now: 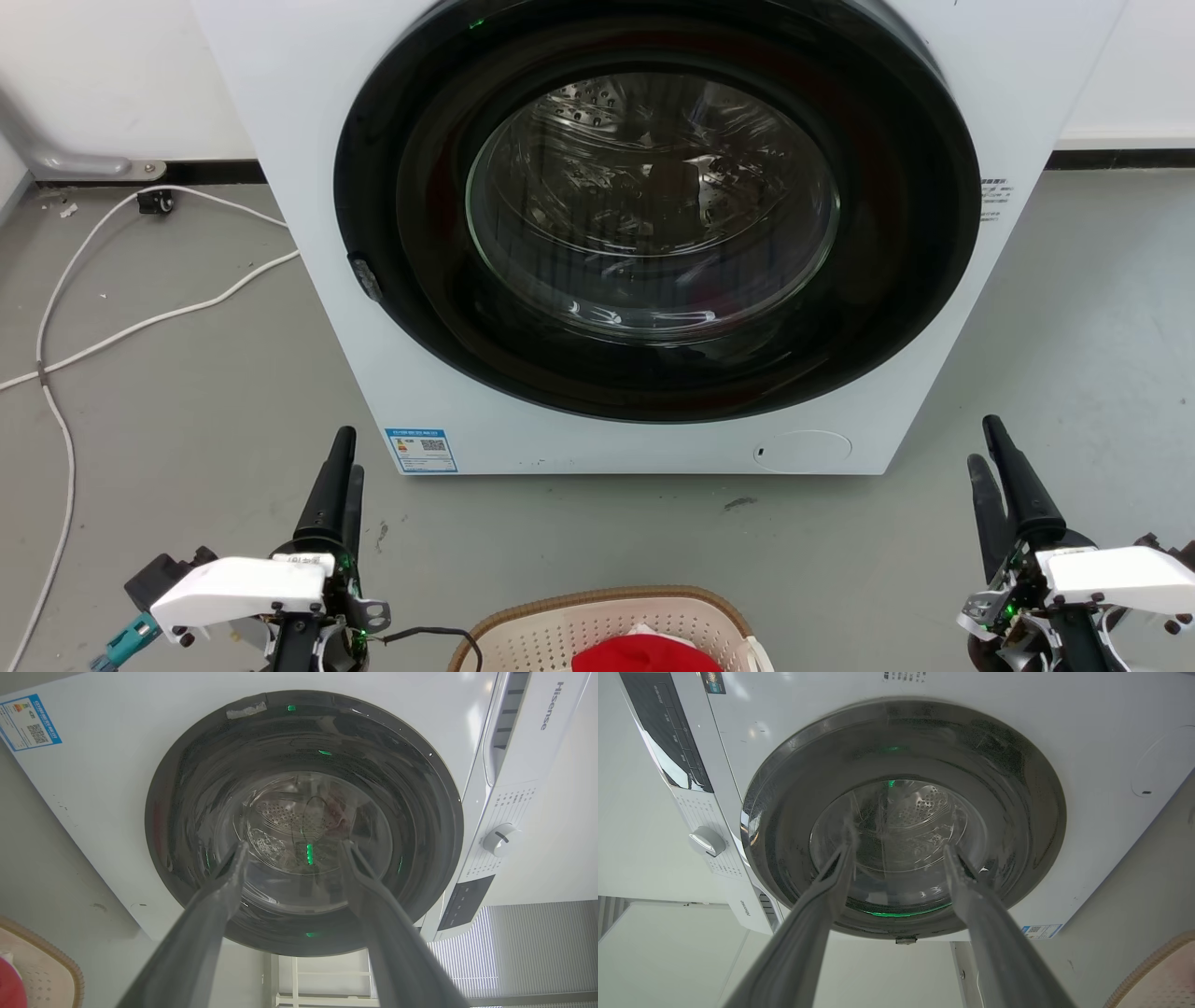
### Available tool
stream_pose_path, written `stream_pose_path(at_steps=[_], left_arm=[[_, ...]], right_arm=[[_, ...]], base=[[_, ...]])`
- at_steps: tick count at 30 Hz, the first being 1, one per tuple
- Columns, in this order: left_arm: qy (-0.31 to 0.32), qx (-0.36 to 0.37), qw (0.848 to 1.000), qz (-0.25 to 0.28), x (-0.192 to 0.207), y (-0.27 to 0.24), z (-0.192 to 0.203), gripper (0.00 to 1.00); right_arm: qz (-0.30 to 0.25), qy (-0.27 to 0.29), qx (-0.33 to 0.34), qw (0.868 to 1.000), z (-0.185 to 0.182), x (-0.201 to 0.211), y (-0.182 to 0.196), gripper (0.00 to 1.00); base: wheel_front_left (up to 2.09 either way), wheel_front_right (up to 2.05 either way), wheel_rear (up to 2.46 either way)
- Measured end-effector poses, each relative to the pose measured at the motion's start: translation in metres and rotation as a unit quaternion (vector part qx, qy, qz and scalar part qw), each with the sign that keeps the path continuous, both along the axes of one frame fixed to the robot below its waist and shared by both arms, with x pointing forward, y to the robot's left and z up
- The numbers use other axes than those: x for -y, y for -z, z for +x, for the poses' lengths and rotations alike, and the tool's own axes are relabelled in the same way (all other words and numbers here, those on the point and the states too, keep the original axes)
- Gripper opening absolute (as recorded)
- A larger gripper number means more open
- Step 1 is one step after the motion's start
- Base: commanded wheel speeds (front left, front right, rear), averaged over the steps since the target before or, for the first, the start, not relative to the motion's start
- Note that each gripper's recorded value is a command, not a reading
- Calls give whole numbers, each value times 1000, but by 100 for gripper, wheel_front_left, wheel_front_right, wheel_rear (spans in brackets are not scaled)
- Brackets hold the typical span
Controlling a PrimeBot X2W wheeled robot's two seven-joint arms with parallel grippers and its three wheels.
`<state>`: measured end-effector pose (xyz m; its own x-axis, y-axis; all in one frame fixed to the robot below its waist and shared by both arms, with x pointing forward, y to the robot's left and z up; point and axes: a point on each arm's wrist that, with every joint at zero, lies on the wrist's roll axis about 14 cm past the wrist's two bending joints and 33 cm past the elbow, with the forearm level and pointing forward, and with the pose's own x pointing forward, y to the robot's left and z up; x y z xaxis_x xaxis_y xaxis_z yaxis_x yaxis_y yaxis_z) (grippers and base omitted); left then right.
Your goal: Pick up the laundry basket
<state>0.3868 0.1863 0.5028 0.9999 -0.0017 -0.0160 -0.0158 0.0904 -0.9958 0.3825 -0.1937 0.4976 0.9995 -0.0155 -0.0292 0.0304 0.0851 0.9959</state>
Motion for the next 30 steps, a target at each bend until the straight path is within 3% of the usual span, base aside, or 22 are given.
stream_pose_path(at_steps=[16,30], left_arm=[[11,42,989,143,15,-25,6,100],[16,66,961,270,26,-35,6,100]], right_arm=[[-155,7,10,988,2,2,-8,100],[-314,3,35,949,3,-4,-23,100]], base=[[0,0,0],[0,0,0]])
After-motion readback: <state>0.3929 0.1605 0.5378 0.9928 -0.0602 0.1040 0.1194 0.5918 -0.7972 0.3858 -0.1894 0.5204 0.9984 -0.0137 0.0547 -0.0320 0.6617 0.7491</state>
